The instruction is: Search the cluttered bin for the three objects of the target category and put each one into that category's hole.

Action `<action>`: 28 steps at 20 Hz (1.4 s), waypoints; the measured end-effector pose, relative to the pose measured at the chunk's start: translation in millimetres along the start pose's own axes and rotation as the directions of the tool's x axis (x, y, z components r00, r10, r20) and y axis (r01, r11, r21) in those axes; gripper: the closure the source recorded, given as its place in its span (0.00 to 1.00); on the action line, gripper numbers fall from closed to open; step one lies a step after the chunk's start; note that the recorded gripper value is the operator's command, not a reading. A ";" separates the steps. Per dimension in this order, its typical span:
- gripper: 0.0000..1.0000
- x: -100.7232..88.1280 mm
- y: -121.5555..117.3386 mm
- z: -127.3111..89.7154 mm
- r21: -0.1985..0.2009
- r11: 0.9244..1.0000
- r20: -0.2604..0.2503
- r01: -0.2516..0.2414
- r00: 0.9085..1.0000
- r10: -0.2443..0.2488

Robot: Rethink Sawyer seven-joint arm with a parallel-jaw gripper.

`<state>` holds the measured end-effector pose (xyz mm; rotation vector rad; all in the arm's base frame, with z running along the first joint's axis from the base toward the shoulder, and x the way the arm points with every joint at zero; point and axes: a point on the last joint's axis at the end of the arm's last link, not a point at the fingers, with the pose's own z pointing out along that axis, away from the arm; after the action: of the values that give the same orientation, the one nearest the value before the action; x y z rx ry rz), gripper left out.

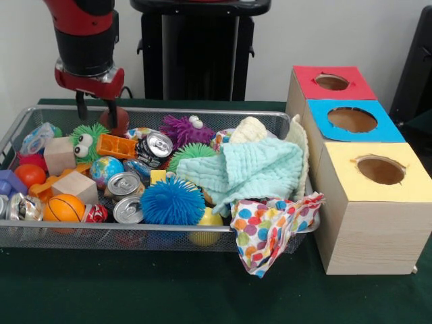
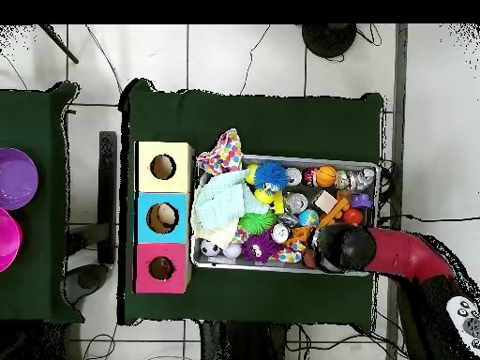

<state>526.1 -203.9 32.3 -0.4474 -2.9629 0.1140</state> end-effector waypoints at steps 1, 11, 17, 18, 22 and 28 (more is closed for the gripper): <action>0.00 2.0 0.1 4.9 0.002 1.000 -0.004 0.008 1.000 -0.008; 0.00 23.8 10.4 70.1 -0.003 0.994 0.026 0.109 0.994 -0.109; 0.00 25.7 5.0 66.7 0.039 0.989 0.045 0.140 0.989 -0.141; 0.00 25.4 4.3 65.5 0.042 0.989 0.047 0.141 0.989 -0.143; 0.00 24.5 -2.9 59.2 0.067 0.987 0.055 0.146 0.987 -0.150; 1.00 22.0 -11.4 49.2 0.101 0.982 0.075 0.159 0.983 -0.166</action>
<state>494.5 -210.8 -12.3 -0.1917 -3.0437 0.2598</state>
